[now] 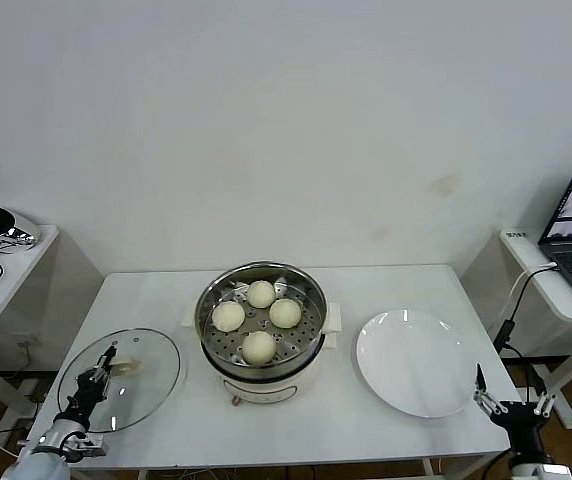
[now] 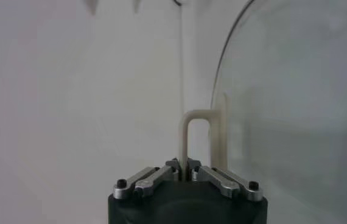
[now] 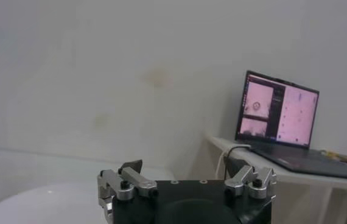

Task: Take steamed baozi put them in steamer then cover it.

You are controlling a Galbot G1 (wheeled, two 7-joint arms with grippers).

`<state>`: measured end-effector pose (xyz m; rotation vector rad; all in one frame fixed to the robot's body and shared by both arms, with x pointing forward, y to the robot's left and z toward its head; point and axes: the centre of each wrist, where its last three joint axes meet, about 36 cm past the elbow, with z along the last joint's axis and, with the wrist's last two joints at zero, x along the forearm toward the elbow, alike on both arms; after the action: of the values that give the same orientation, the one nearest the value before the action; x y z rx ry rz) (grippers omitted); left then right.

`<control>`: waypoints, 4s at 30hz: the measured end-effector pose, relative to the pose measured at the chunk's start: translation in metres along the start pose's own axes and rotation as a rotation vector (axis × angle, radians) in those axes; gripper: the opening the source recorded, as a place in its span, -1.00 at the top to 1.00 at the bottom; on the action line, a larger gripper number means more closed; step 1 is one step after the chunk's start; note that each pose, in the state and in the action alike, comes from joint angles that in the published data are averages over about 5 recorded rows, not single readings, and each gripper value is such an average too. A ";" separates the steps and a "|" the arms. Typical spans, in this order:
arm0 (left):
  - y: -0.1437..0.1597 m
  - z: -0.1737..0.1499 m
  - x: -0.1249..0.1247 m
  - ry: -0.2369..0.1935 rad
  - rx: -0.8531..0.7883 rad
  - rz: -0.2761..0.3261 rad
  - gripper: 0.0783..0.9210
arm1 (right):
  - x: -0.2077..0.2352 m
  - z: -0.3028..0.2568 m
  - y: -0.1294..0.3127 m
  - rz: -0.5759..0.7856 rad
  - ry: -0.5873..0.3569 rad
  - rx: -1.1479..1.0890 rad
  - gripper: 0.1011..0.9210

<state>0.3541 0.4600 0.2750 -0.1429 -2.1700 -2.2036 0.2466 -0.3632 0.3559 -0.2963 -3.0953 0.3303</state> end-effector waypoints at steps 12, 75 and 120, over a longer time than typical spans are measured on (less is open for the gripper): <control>0.078 0.014 0.016 0.042 -0.024 -0.090 0.85 | 0.001 -0.003 0.010 -0.043 -0.013 0.009 -0.76; 0.174 -0.287 -0.086 -0.259 0.016 -0.049 0.85 | -0.005 0.001 0.054 -0.090 0.001 0.041 -0.76; 0.177 -0.274 -0.036 -0.279 0.137 -0.053 -0.23 | -0.005 0.004 0.060 -0.115 0.004 0.047 -0.76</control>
<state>0.3983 0.1821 0.4442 -0.4151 -2.4846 -2.1660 0.2628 -0.3079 0.3395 -0.1178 -3.0786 0.3976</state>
